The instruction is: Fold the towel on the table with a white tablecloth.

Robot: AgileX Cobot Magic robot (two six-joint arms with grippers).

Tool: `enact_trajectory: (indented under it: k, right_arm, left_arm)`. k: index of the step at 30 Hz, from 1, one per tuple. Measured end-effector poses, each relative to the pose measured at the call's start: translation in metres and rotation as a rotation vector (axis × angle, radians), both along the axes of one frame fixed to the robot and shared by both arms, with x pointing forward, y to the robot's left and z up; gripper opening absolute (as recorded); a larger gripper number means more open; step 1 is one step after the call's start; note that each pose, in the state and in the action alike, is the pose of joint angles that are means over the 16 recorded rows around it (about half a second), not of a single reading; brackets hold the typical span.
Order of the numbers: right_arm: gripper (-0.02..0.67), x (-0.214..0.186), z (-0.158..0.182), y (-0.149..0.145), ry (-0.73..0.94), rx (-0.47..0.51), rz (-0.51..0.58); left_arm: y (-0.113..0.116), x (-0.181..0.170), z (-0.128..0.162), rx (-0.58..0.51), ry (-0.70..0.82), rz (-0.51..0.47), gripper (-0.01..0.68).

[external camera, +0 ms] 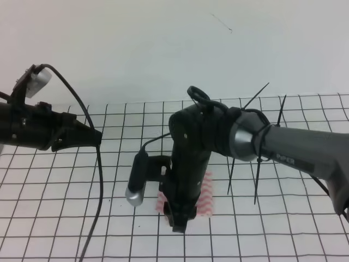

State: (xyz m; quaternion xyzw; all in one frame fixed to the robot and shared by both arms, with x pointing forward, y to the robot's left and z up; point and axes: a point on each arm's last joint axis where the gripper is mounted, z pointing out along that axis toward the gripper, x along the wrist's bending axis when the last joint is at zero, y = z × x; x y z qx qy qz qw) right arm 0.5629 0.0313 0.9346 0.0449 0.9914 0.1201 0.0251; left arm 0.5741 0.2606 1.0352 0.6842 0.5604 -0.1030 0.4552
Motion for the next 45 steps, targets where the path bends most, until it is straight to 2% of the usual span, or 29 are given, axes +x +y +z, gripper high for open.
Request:
enact_trajectory:
  k: [4, 15, 19, 35, 40, 45]
  right_arm:
    - [0.275, 0.001, -0.005, 0.000, -0.020, 0.010, -0.007]
    - [0.121, 0.005, -0.005, 0.001, -0.070, 0.033, -0.039]
    - [0.089, 0.005, -0.001, 0.001, -0.077, 0.041, -0.043]
    - [0.083, 0.010, 0.024, 0.004, -0.173, 0.143, -0.070]
    - [0.096, 0.009, 0.027, 0.002, -0.168, 0.133, -0.084]
    - [0.124, 0.008, 0.032, -0.006, -0.148, 0.082, -0.116]
  left_arm:
    - [-0.002, 0.000, 0.000, 0.000, -0.001, -0.008, -0.002]
    - [-0.003, 0.000, 0.000, 0.001, -0.003, -0.007, -0.002]
    - [-0.003, 0.000, 0.000, 0.001, -0.003, -0.007, -0.002]
    - [-0.003, 0.000, 0.000, -0.001, -0.004, -0.007, -0.002]
    - [-0.003, -0.001, 0.000, -0.010, 0.009, -0.011, -0.002]
    - [-0.007, -0.001, -0.003, -0.028, 0.041, -0.029, -0.002]
